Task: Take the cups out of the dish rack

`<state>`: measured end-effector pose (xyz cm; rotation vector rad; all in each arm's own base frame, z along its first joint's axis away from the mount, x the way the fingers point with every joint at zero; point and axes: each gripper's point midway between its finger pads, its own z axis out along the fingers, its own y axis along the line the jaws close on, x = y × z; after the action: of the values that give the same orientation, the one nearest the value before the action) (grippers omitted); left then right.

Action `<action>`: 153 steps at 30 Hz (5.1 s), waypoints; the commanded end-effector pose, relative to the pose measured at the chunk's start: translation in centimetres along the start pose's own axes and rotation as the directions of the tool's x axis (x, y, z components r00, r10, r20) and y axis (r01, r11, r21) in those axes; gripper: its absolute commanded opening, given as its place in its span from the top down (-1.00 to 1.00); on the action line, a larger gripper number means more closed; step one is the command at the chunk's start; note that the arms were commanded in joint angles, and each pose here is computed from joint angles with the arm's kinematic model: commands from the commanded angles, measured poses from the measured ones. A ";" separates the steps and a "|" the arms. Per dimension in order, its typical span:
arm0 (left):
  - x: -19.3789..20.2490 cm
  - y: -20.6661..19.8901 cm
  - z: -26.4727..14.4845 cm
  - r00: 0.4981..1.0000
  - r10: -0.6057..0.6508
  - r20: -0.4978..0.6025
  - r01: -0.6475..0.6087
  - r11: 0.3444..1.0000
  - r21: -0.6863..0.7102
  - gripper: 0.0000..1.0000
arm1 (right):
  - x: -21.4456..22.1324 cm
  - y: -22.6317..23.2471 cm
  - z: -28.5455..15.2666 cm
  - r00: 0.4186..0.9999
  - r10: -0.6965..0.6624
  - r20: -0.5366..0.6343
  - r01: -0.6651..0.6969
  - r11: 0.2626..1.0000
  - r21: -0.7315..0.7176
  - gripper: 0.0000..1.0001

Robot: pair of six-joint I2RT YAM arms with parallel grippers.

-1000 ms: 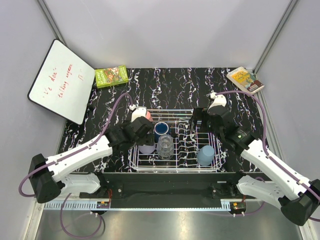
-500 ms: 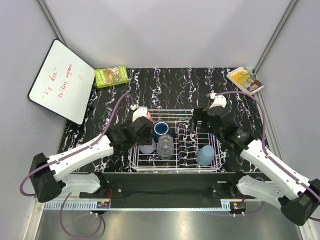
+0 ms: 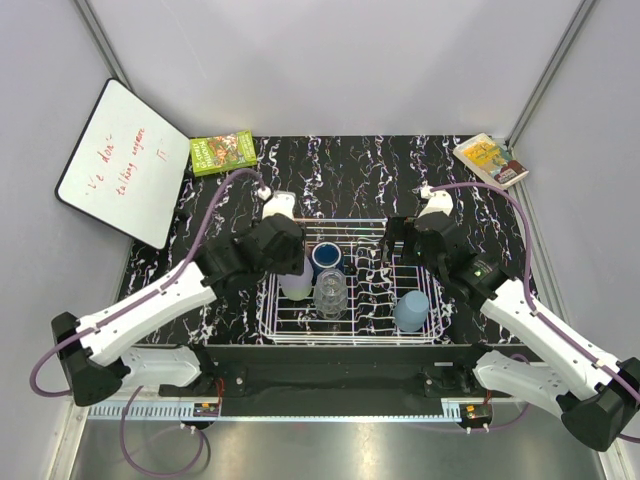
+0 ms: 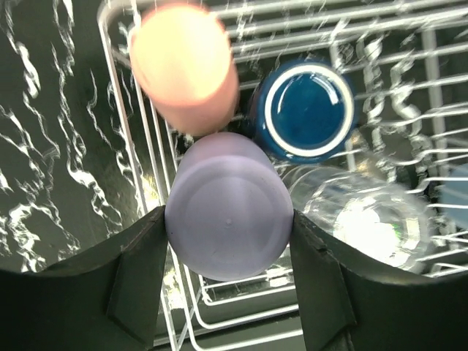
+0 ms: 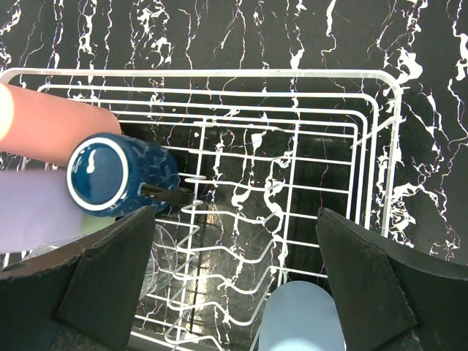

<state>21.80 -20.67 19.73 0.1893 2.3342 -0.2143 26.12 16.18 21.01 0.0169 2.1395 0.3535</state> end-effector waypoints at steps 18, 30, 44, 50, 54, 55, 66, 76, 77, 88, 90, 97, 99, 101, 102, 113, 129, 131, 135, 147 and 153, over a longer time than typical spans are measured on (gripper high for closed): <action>-12.3 -1.1 -10.5 0.896 -0.188 0.403 0.089 0.964 0.251 1.00 | -3.2 2.5 -1.6 0.993 0.065 0.095 -0.053 0.991 -0.123 -1.00; -13.1 -3.7 -13.4 0.794 -0.373 0.479 0.044 0.822 0.568 1.00 | -6.9 8.0 -5.6 0.957 0.226 0.183 -0.118 0.878 -0.464 -1.00; -14.3 -4.8 -12.4 0.793 -0.533 0.295 -0.012 0.471 0.882 1.00 | -8.4 12.0 -10.3 0.911 0.383 0.154 -0.147 0.650 -0.745 -0.99; -13.5 -5.8 -12.2 0.836 -0.517 0.182 -0.016 0.307 0.951 1.00 | -8.9 12.2 -11.0 0.903 0.394 0.168 -0.133 0.631 -0.764 -0.99; -12.3 -6.4 -12.0 0.861 -0.493 0.123 -0.003 0.238 0.971 1.00 | -9.8 12.8 -10.8 0.904 0.388 0.179 -0.119 0.630 -0.767 -1.00; -12.1 -6.4 -12.2 0.865 -0.486 0.123 -0.006 0.236 0.972 1.00 | -9.9 12.9 -10.7 0.904 0.386 0.181 -0.117 0.633 -0.765 -1.00; -11.4 -6.2 -12.1 0.876 -0.463 0.136 -0.004 0.277 0.961 1.00 | -10.2 14.8 -9.3 0.920 0.365 0.143 -0.114 0.599 -0.793 -0.28; -11.2 -6.2 -10.0 0.880 -0.464 0.104 0.044 0.297 0.954 1.00 | -9.9 15.8 -10.1 0.928 0.359 0.096 -0.125 0.545 -0.829 0.28; -11.3 -6.2 -9.8 0.880 -0.463 0.101 0.047 0.297 0.954 1.00 | -9.9 15.8 -10.2 0.928 0.360 0.094 -0.127 0.543 -0.830 0.40; -11.8 -5.1 -7.1 0.913 -0.378 0.151 0.064 0.500 0.863 -0.98 | -10.6 13.3 -10.6 0.924 0.340 0.175 -0.104 0.664 -0.741 1.00; -12.5 -4.7 -7.1 0.909 -0.379 0.174 0.059 0.530 0.846 -0.98 | -11.5 12.4 -11.2 0.912 0.345 0.223 -0.087 0.694 -0.715 1.00; -13.3 -1.6 -5.6 0.877 -0.426 0.220 0.153 0.684 0.713 -0.98 | -13.0 7.0 -10.3 0.907 0.261 0.330 -0.104 0.899 -0.426 1.00; -13.4 -0.4 -5.5 0.855 -0.452 0.253 0.184 0.721 0.668 -0.98 | -15.1 4.2 -8.9 0.888 0.233 0.396 -0.149 0.961 -0.231 1.00; -12.9 0.6 -5.0 0.850 -0.465 0.248 0.229 0.750 0.621 -0.98 | -15.2 1.9 -7.5 0.911 0.129 0.392 -0.121 0.992 -0.045 1.00; -12.8 1.4 -4.4 0.844 -0.475 0.252 0.262 0.772 0.579 -0.98 | -16.7 1.0 -6.5 0.907 0.085 0.412 -0.126 0.989 0.073 1.00; -6.6 4.9 -0.9 0.881 -0.456 0.124 0.395 0.854 0.339 -0.98 | -21.0 -4.2 6.2 0.981 -0.027 0.191 -0.060 0.898 0.435 1.00; -4.0 5.9 1.3 0.903 -0.424 0.076 0.392 0.882 0.263 -0.98 | -16.7 -12.3 18.8 0.981 0.194 -0.020 -0.165 0.883 0.440 1.00; -3.6 5.9 1.9 0.904 -0.422 0.061 0.396 0.884 0.251 -0.98 | -15.8 -13.1 20.1 0.978 0.202 -0.042 -0.162 0.879 0.449 1.00; -3.2 5.9 2.6 0.907 -0.419 0.042 0.398 0.885 0.241 -0.98 | -14.7 -14.2 22.5 0.974 0.222 -0.055 -0.175 0.879 0.444 1.00; -3.0 6.0 3.9 0.912 -0.409 0.019 0.396 0.893 0.216 -0.98 | -11.4 -16.8 25.8 0.967 0.236 -0.100 -0.161 0.863 0.478 1.00; -2.8 6.2 4.2 0.912 -0.411 0.016 0.399 0.894 0.205 -0.98 | -10.5 -17.5 26.2 0.967 0.227 -0.118 -0.138 0.851 0.506 1.00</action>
<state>27.04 -15.97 17.75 -0.2187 2.3092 -0.6696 54.80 4.70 11.70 0.5067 2.3778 -0.0833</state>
